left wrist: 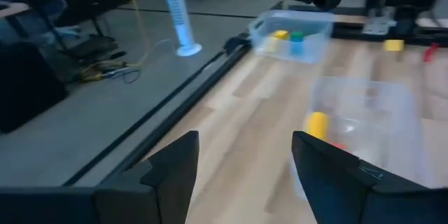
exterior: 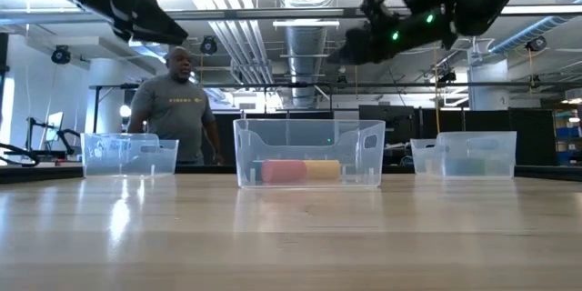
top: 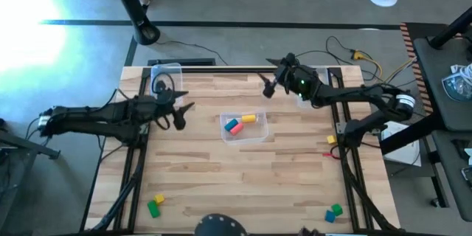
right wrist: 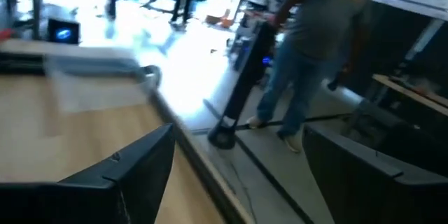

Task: Sort blocks by size
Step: Put the green cylindrical block into the center transparent bin

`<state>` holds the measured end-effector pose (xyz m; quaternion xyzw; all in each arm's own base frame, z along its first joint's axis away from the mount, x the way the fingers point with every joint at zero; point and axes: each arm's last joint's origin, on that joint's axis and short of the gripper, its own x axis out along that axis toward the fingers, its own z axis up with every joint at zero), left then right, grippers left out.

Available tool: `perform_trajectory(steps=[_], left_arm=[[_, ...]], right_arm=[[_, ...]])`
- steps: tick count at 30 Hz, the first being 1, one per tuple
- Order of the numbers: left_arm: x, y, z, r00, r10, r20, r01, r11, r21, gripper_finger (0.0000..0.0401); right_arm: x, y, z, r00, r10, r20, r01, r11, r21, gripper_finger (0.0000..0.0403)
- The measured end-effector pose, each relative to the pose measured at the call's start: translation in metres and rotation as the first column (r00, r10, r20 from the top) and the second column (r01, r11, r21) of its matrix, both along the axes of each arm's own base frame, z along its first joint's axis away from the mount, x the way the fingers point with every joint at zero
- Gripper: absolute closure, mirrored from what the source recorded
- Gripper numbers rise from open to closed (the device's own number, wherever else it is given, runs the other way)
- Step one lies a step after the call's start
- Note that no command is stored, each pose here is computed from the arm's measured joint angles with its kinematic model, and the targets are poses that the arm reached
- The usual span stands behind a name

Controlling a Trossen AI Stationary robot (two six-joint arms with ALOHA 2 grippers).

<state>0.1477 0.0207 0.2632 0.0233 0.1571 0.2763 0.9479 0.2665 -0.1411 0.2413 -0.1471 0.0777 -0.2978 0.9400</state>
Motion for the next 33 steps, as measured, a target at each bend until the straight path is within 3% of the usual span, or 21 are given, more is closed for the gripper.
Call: perform_trajectory(steps=[10,24,28,33], left_arm=[[-0.006,0.036,0.001,0.997,0.072,-0.023,-0.071,0.997,0.03,0.0184],[-0.005,0.055,-0.001,0.987,0.143,-0.078,-0.136,0.987,0.089,0.0183],[-0.004,0.052,0.018,0.996,0.055,-0.064,-0.05,0.996,0.079,0.017],[-0.006,0.039,0.039,0.98,-0.196,-0.027,0.193,0.976,-0.097,0.0138]], right_arm=[[0.005,-0.044,0.003,0.992,-0.115,0.057,0.119,0.99,-0.072,0.0101],[-0.008,-0.052,0.031,0.976,-0.156,0.151,0.175,0.977,-0.123,0.0099],[-0.008,-0.05,0.035,0.973,-0.169,0.159,0.194,0.968,-0.16,0.0104],[0.006,-0.029,0.035,0.986,-0.12,0.119,0.143,0.967,-0.211,0.0099]])
